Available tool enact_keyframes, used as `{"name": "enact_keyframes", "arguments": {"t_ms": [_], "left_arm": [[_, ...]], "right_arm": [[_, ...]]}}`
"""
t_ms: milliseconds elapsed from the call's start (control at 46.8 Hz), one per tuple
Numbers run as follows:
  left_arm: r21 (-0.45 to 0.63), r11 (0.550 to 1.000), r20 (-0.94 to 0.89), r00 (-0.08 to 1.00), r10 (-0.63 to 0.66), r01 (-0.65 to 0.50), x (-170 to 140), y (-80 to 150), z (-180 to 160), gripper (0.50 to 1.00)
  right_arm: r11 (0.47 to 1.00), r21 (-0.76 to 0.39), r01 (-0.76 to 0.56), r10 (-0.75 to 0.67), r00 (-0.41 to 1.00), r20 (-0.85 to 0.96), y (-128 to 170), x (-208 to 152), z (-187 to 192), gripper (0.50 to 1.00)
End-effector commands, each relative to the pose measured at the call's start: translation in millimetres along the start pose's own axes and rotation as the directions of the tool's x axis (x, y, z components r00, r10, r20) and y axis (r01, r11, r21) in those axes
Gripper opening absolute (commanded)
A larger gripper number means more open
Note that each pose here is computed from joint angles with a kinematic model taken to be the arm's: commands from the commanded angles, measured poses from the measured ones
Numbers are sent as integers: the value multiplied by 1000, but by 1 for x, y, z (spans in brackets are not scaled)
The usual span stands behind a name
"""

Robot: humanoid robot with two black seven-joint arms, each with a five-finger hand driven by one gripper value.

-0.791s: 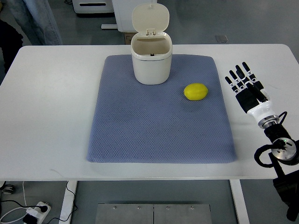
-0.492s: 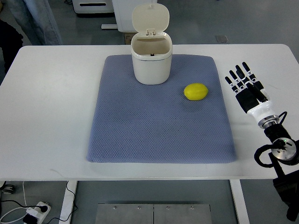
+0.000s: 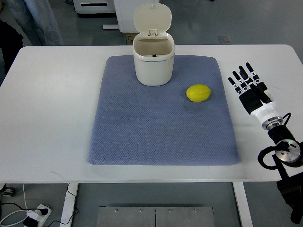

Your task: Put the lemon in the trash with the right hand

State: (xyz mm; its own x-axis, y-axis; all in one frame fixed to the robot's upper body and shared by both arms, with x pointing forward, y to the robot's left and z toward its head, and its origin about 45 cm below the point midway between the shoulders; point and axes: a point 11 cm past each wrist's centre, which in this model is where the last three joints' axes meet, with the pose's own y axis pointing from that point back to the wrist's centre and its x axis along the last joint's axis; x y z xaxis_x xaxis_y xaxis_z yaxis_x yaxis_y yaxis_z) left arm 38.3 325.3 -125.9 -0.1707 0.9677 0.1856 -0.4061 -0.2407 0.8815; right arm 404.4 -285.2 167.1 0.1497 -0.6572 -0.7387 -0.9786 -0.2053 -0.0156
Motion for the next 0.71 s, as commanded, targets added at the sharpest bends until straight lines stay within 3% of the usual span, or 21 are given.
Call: {"name": "enact_keyframes", "arguments": {"t_ms": [0, 684], "left_arm": [[-1, 1000, 0, 1000, 1, -1, 0, 0, 0, 1000], [1, 1000, 0, 1000, 1, -1, 0, 0, 0, 1000]], "right_arm": [[1000, -1, 1, -1, 1000, 1, -1, -1, 0, 1000], [1000, 15, 23, -23, 1000, -6, -17, -12, -11, 1000]]}}
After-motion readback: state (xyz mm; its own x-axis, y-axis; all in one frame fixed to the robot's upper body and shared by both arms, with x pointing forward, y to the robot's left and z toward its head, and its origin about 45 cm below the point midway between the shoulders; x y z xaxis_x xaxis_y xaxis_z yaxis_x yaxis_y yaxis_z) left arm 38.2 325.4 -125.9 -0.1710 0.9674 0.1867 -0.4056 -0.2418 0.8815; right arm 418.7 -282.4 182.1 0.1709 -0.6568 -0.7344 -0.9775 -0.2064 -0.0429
